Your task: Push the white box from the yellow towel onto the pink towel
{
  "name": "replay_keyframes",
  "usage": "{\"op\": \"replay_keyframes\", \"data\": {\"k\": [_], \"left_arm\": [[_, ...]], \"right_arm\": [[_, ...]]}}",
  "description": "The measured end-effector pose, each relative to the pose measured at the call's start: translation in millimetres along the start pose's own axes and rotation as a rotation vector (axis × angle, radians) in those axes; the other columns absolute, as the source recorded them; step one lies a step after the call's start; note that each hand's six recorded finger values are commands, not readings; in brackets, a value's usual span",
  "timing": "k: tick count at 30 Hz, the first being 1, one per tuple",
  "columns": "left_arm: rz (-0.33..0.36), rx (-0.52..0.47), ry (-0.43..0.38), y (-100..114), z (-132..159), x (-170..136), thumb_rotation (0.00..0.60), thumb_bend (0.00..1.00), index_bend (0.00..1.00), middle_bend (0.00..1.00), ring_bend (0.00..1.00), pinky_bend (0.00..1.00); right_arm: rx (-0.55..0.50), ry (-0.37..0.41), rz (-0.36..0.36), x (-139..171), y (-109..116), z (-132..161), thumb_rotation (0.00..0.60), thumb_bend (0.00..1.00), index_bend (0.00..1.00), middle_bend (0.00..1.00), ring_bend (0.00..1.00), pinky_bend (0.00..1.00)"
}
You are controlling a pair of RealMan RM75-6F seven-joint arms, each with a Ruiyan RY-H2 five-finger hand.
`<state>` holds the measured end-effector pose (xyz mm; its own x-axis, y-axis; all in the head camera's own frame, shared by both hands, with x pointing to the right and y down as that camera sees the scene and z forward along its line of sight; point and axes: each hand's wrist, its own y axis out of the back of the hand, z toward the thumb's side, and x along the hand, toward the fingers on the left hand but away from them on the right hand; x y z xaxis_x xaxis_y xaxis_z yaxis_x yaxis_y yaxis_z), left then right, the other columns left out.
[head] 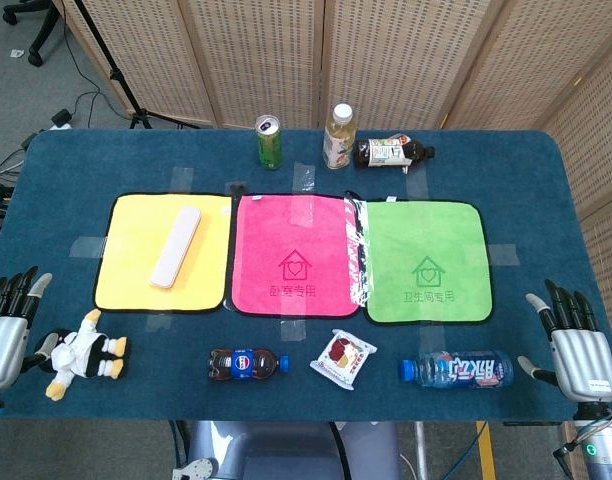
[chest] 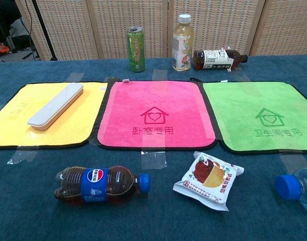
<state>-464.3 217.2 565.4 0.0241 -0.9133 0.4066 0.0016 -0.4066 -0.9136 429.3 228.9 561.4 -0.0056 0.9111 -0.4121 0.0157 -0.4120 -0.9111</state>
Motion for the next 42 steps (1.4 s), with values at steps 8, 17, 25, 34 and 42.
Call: {"op": "replay_keyframes", "data": {"k": [8,17,25,34,42], "left_arm": [[0.012,0.0,-0.009,2,3,-1,0.6,0.3,0.0,0.0,0.0,0.02],[-0.009,-0.017,-0.008,-1,3,1,0.6,0.3,0.0,0.0,0.0,0.02],[0.001,-0.017,-0.016,1,7,1,0.6,0.31,0.0,0.0,0.0,0.02],[-0.028,0.006,-0.011,-6,9,1,0.6,0.32,0.0,0.0,0.0,0.02],[-0.111,-0.147,0.027,-16,12,6,0.6,0.35,0.0,0.0,0.0,0.02]], "right_arm": [[-0.007,0.008,-0.004,1,1,2,0.6,0.0,0.14,0.0,0.0,0.0],[-0.006,0.002,0.004,2,0,2,0.6,0.0,0.14,0.0,0.0,0.0],[-0.006,0.009,-0.006,3,3,1,0.6,0.0,0.14,0.0,0.0,0.0],[-0.012,0.003,-0.001,2,2,-2,0.6,0.0,0.14,0.0,0.0,0.0],[-0.004,0.012,0.008,3,-1,2,0.6,0.0,0.14,0.0,0.0,0.0]]}}
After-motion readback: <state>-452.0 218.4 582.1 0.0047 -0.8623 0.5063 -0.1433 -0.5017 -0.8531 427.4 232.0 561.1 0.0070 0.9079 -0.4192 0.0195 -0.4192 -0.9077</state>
